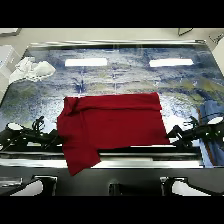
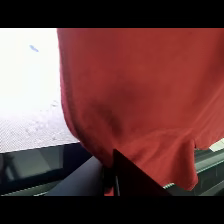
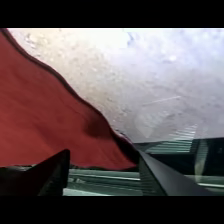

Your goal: Fold the clothes and pants, and hang the long-sleeved shirts on hangers.

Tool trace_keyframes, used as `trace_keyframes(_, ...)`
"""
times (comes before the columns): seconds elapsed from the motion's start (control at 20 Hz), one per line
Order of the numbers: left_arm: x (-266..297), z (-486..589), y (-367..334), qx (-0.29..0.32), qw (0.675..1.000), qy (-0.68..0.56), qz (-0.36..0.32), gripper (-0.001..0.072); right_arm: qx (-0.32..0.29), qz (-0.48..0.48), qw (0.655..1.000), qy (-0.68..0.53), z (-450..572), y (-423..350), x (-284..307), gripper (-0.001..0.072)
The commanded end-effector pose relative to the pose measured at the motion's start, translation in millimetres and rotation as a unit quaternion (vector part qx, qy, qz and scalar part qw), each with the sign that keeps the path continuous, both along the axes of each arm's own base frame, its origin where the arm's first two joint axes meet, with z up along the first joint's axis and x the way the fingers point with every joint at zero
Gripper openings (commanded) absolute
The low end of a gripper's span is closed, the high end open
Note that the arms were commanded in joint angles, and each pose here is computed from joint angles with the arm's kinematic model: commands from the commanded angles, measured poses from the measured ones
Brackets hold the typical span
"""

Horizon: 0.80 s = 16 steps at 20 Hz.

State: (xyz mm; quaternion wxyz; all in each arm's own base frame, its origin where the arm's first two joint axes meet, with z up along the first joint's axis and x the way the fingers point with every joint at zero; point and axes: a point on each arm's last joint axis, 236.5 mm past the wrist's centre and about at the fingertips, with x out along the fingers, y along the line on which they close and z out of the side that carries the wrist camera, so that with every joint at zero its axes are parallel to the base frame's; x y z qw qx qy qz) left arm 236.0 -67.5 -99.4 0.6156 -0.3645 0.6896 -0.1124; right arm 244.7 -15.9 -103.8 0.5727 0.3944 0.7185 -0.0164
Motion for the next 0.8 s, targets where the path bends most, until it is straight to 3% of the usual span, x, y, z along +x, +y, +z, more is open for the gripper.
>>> trace_keyframes(0.0, 0.4, 1.1, -0.1, 0.0, 1.0, -0.001, 0.0, 0.0023, 0.01, 0.013, 1.0, 0.0, -0.8, 13.0, -0.8, 0.0492)
trace_keyframes(0.05, 0.3, 1.1, -0.2, 0.0, 1.0, -0.001, -0.001, 0.0023, 0.007, 0.036, 0.999, 0.004, -1.5, 20.7, -3.5, 0.0484)
trace_keyframes(0.1, -1.0, 1.9, -1.0, -0.003, 1.0, 0.001, -0.002, 0.0023, 0.004, 0.063, 0.998, 0.004, -1.9, 30.3, -4.7, 0.0383)
trace_keyframes(0.15, -2.6, 4.2, -2.3, -0.007, 1.0, 0.003, -0.007, 0.0024, 0.001, 0.087, 0.996, 0.001, -1.3, 36.4, -5.1, 0.0184)
trace_keyframes(0.2, -2.0, 8.0, -2.6, -0.011, 1.0, 0.0, -0.014, 0.0023, -0.001, 0.096, 0.995, 0.004, 1.2, 39.9, -4.3, 0.0036)
trace_keyframes(0.35, 27.0, 37.6, 11.4, 0.001, 0.998, -0.054, -0.017, 0.0022, 0.001, 0.116, 0.993, -0.028, 34.9, 36.3, 18.2, 0.0035)
trace_keyframes(0.5, 94.9, 136.9, 46.9, 0.064, 0.976, -0.21, 0.002, 0.0022, -0.084, 0.116, 0.97, -0.198, 133.8, 8.7, 94.4, 0.0035)
trace_keyframes(0.6, 132.6, 264.7, 70.0, 0.133, 0.919, -0.372, 0.02, 0.0022, -0.181, 0.107, 0.901, -0.38, 259.3, -12.0, 145.9, 0.0035)
trace_keyframes(0.75, 109.2, 498.8, 68.3, 0.245, 0.742, -0.622, 0.045, 0.0023, -0.335, 0.06, 0.703, -0.625, 489.6, -24.2, 136.3, 0.0036)
